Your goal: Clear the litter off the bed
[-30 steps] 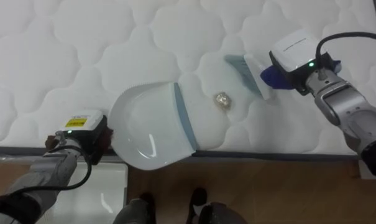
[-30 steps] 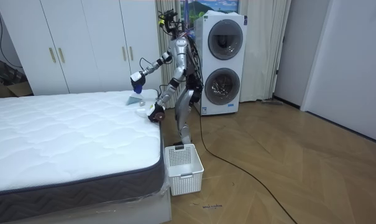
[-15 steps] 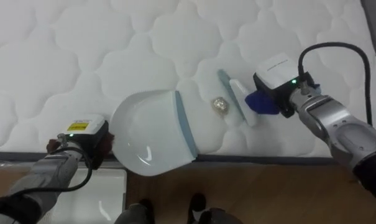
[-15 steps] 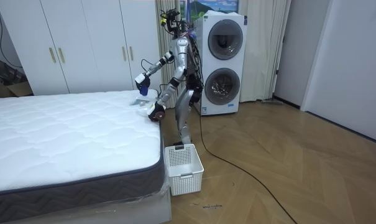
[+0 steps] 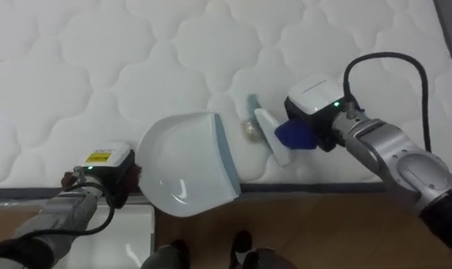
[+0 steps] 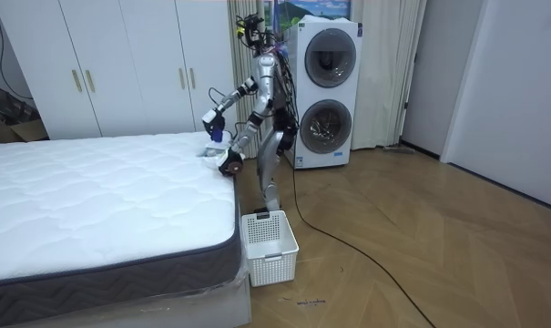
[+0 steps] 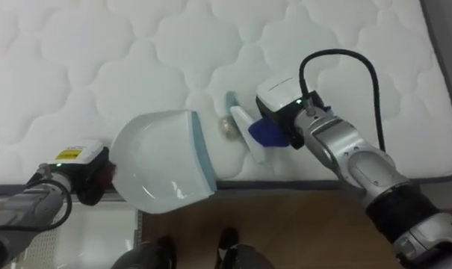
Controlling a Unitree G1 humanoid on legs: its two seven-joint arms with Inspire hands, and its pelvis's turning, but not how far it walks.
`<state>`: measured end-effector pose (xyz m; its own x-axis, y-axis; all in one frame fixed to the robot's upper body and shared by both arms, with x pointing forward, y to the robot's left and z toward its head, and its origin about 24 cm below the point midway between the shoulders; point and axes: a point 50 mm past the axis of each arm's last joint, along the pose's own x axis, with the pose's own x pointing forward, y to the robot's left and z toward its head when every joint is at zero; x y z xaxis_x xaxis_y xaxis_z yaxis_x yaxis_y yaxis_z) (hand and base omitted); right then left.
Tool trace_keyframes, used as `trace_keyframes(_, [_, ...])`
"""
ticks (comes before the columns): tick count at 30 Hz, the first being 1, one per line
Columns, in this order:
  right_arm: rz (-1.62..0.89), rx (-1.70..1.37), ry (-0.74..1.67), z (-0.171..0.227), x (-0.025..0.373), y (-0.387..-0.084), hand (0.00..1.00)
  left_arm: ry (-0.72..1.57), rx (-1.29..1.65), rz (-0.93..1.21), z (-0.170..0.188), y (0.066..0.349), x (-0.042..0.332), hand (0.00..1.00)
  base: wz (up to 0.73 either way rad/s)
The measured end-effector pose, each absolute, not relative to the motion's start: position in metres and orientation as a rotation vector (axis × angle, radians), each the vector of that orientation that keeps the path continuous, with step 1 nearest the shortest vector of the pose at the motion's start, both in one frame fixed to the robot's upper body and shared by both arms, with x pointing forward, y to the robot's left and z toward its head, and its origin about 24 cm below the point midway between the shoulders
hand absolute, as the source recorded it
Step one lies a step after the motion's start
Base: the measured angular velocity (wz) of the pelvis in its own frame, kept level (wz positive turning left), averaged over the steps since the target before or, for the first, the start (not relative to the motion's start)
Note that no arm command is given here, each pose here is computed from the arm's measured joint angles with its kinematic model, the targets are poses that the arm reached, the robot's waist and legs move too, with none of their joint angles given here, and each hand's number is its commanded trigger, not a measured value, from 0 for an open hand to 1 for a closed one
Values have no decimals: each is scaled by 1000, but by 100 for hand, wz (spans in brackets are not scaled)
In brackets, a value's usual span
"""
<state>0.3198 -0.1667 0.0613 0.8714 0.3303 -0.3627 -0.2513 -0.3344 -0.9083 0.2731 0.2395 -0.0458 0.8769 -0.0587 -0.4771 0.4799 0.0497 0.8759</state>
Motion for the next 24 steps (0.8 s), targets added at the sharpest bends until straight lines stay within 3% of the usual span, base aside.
trace_keyframes(14, [774, -1370, -28, 61, 312, -131, 100, 353, 1466, -412, -56, 240, 263, 100, -1])
trace_keyframes(20, [923, -1111, -114, 62, 303, -92, 100, 354, 1460, -408, -57, 240, 262, 100, 6])
trace_keyframes(24, [969, -1042, -129, 65, 300, -89, 100, 359, 1452, -416, -60, 238, 259, 100, 5])
